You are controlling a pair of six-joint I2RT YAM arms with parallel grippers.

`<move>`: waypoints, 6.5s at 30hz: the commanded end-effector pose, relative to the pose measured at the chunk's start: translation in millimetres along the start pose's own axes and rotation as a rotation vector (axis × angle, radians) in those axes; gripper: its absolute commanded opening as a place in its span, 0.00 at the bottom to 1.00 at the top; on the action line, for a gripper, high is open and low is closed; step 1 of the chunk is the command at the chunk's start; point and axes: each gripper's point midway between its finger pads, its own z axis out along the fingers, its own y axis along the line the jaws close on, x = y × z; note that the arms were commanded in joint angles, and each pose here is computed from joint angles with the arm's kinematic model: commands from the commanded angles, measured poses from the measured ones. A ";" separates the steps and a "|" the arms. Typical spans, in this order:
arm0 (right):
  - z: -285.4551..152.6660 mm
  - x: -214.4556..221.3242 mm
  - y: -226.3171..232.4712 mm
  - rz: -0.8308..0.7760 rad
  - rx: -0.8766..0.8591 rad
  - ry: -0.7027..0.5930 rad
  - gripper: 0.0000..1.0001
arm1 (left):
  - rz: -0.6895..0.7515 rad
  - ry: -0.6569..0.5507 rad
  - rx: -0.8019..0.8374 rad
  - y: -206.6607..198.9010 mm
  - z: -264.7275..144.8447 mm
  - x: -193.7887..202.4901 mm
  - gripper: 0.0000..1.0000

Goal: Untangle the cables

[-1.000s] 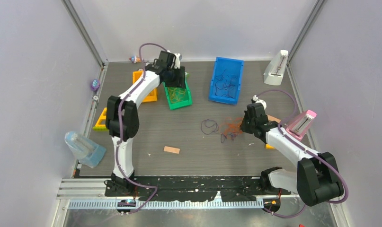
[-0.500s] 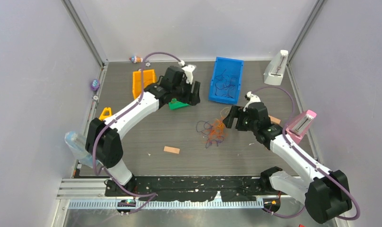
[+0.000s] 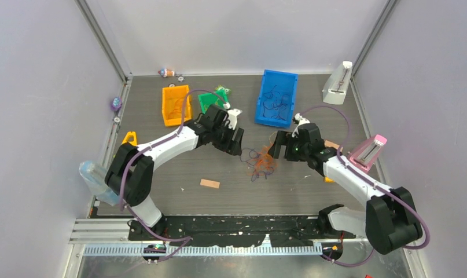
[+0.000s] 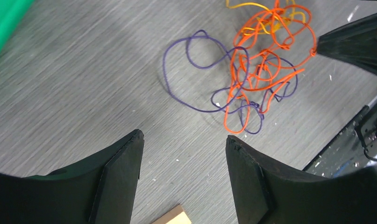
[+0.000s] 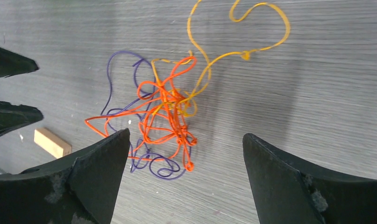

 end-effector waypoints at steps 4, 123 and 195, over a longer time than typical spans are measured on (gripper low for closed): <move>16.5 -12.1 44.9 -0.077 -0.162 -0.012 0.95 | 0.131 -0.022 0.186 -29.4 20.5 -1.9 0.66; 47.6 -35.4 113.9 -0.463 -0.336 -0.161 0.95 | -0.144 -0.905 0.168 -50.0 -352.3 -162.9 0.00; -82.5 -110.7 186.9 -0.167 -0.470 -0.137 0.05 | 0.125 -0.477 0.548 -132.6 -95.7 -108.9 0.55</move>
